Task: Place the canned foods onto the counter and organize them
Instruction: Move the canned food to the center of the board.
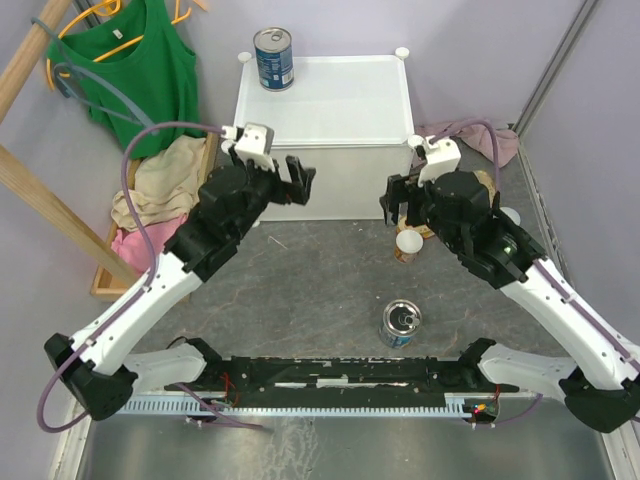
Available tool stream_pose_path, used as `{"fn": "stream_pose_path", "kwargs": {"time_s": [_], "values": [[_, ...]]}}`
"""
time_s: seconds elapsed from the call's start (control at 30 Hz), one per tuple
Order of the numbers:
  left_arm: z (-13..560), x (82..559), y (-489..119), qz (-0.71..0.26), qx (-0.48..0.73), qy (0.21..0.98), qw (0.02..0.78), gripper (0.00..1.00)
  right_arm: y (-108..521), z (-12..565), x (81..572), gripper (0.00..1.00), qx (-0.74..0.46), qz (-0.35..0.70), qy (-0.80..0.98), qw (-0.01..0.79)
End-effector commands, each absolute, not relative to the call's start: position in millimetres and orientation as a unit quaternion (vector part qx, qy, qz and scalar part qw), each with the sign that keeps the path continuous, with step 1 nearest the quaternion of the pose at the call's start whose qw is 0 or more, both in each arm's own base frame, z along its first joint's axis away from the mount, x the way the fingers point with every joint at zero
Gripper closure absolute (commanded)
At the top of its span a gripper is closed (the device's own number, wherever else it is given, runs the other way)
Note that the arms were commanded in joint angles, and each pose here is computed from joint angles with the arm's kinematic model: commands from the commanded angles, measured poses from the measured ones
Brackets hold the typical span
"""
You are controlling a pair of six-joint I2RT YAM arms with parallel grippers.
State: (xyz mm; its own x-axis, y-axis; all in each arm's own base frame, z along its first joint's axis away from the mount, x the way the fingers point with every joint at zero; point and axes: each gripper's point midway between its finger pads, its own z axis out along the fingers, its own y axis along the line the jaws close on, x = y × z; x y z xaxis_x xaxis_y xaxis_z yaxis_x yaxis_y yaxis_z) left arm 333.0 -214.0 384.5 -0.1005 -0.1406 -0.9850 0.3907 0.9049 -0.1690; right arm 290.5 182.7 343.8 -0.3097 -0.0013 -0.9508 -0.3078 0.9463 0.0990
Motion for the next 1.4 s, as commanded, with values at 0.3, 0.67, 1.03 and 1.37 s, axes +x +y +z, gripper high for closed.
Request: {"fn": "stream_pose_path", "kwargs": {"time_s": [0.3, 0.67, 1.03, 1.37], "values": [[294.7, 242.3, -243.5, -0.267, 0.127, 0.774, 0.559, 0.09, 161.4, 219.5, 202.4, 0.0, -0.121, 0.124, 0.902, 0.396], [266.0, 226.7, -252.0, -0.272, 0.134, 0.789, 0.534, 0.12, 162.4, 176.9, 167.8, 0.0, -0.118, 0.141, 0.923, 0.338], [258.5, 230.9, -250.5, -0.257, 0.143, 0.78, 0.553, 0.02, 163.0, 160.3, 146.3, 0.01, -0.12, 0.151, 0.933, 0.305], [245.8, 233.9, -256.7, -0.25, 0.152, 0.786, 0.544, 0.02, 159.8, 148.3, 129.1, 0.01, -0.142, 0.14, 0.941, 0.273]]}}
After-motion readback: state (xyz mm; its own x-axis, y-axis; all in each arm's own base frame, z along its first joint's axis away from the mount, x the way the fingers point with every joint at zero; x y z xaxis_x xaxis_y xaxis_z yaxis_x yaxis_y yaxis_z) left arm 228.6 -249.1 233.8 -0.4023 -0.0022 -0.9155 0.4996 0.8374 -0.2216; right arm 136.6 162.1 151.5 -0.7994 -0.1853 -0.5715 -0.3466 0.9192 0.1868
